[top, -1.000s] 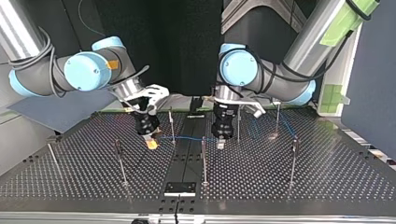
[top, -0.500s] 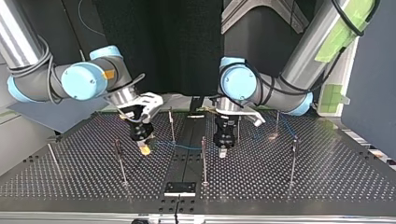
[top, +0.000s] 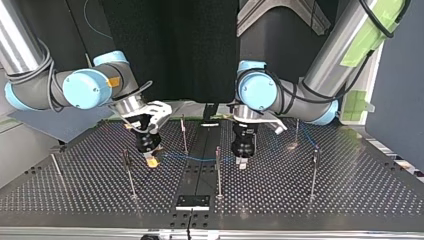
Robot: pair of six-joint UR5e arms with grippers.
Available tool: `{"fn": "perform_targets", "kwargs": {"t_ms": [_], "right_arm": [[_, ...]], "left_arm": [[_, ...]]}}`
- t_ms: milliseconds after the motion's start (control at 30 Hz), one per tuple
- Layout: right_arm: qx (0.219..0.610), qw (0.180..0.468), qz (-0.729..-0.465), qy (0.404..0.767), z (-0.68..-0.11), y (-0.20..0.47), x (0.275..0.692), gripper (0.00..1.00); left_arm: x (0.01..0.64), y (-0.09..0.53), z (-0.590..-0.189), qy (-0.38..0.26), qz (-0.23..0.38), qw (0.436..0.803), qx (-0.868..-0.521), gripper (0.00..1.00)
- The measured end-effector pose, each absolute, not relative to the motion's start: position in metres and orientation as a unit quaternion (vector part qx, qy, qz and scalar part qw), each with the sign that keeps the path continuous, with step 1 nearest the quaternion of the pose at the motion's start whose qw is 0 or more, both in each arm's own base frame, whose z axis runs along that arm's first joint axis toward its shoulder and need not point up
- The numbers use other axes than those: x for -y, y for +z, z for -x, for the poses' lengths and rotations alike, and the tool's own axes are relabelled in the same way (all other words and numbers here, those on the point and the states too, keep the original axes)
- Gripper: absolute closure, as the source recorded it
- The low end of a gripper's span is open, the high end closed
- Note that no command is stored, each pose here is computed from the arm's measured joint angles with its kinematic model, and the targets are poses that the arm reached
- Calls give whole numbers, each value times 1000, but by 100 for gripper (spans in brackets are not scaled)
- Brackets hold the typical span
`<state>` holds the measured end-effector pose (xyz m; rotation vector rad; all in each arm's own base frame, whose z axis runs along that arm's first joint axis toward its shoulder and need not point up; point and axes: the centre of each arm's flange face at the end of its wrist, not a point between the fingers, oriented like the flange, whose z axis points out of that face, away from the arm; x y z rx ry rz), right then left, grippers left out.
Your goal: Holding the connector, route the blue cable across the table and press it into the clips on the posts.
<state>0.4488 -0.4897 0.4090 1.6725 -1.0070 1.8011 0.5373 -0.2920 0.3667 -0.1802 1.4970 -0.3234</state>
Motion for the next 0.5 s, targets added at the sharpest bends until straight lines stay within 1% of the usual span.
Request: {"fn": "perform_targets", "kwargs": {"t_ms": [33, 67, 133, 167, 200, 233, 267, 500], "right_arm": [[368, 241, -611, 658, -449, 410, 490, 100], [367, 241, -611, 658, -449, 410, 490, 100], [367, 242, -611, 658, -449, 410, 489, 100], [367, 242, -611, 658, -449, 411, 489, 100], [367, 242, -611, 658, -448, 411, 489, 100], [367, 242, -611, 659, -448, 412, 488, 100], [366, 242, -611, 659, -448, 413, 488, 100], [364, 242, -608, 663, -448, 422, 483, 100]], "left_arm": [[293, 367, -535, -144, 82, 716, -679, 20], [294, 368, -531, -141, 82, 714, -681, 18], [295, 369, -524, -135, 83, 710, -686, 18], [295, 369, -518, -132, 83, 707, -689, 11], [295, 370, -514, -131, 82, 705, -692, 11], [294, 370, -509, -130, 80, 702, -695, 3], [294, 370, -503, -130, 77, 698, -700, 0], [296, 367, -468, -135, 53, 674, -724, 0]]}}
